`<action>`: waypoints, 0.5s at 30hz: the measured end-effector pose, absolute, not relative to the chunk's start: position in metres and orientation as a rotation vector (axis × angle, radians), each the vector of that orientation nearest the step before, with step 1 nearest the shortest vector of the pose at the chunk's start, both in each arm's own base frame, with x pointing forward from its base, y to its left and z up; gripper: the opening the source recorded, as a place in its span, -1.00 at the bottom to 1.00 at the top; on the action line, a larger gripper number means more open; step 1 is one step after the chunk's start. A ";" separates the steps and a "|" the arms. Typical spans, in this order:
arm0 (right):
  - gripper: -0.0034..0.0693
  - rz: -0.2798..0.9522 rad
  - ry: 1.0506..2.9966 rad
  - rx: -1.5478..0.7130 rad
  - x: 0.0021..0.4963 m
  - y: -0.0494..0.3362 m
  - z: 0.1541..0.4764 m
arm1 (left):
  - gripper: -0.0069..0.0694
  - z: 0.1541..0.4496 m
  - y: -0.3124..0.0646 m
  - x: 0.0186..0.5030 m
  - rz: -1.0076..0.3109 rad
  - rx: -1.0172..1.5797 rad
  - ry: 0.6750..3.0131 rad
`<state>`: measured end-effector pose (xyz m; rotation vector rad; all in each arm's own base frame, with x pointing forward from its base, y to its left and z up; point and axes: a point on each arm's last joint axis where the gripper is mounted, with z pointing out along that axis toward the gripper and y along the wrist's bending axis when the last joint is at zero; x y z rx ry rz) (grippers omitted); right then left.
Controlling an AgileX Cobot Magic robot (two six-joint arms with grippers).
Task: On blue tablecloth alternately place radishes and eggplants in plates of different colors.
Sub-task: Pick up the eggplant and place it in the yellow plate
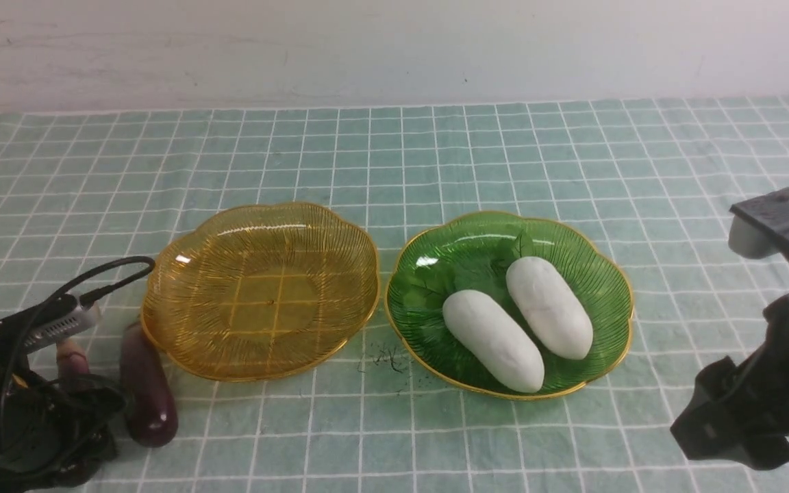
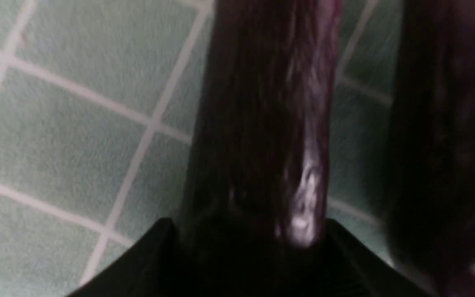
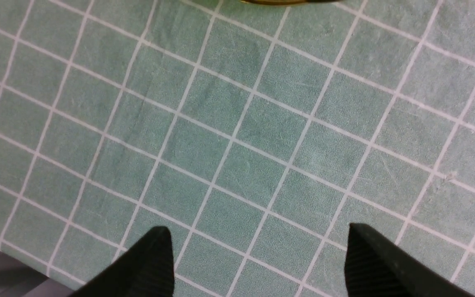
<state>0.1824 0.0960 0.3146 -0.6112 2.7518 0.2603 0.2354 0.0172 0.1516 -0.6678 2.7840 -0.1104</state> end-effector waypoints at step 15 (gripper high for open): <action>0.48 0.261 2.751 -0.611 0.182 0.096 0.315 | 0.06 0.234 0.024 0.224 0.038 -0.520 2.809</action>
